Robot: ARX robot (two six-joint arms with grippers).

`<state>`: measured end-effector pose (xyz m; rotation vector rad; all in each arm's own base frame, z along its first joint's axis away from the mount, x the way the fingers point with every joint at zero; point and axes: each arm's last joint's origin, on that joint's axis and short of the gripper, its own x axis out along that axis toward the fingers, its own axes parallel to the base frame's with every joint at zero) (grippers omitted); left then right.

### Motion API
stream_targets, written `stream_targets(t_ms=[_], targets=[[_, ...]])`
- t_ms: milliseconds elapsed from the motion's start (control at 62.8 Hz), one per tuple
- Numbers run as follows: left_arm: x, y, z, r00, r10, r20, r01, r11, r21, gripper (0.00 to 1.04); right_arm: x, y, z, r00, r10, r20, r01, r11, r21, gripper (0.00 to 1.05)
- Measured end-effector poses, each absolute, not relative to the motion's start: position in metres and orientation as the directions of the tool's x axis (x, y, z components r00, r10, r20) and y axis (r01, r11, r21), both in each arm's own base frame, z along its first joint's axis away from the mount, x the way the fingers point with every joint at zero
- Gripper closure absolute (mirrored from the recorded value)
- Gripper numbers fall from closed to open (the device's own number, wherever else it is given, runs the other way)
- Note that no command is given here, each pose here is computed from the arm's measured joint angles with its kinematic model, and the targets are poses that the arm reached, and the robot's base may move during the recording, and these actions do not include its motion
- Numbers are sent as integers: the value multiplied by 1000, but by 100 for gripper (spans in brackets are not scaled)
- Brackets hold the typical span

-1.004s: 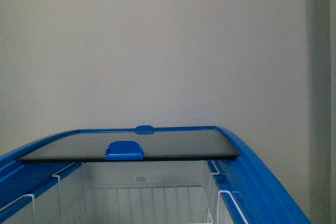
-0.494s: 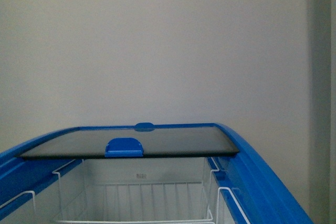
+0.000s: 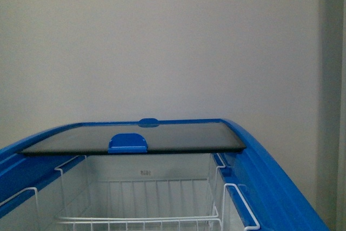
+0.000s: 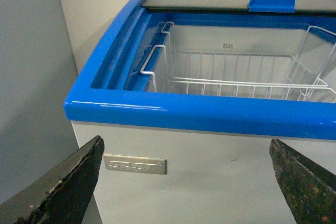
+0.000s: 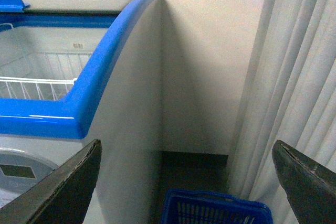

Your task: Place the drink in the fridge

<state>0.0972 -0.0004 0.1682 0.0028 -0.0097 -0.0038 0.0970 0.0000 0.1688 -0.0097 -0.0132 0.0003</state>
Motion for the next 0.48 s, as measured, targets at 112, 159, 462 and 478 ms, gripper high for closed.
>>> stream_targets(t_ms=[112, 159, 462, 478], targets=[[97, 0, 168, 1000, -4, 10, 4, 1000, 3, 8, 97, 0, 169, 1000, 1, 13, -1, 1000, -10, 8], [97, 0, 168, 1000, -4, 10, 4, 1000, 3, 8, 97, 0, 169, 1000, 1, 13, -1, 1000, -10, 8], [97, 0, 168, 1000, -4, 10, 4, 1000, 3, 8, 97, 0, 169, 1000, 0, 13, 0, 1000, -10, 8], [97, 0, 168, 1000, -4, 10, 4, 1000, 3, 8, 97, 0, 169, 1000, 0, 13, 0, 1000, -10, 8]])
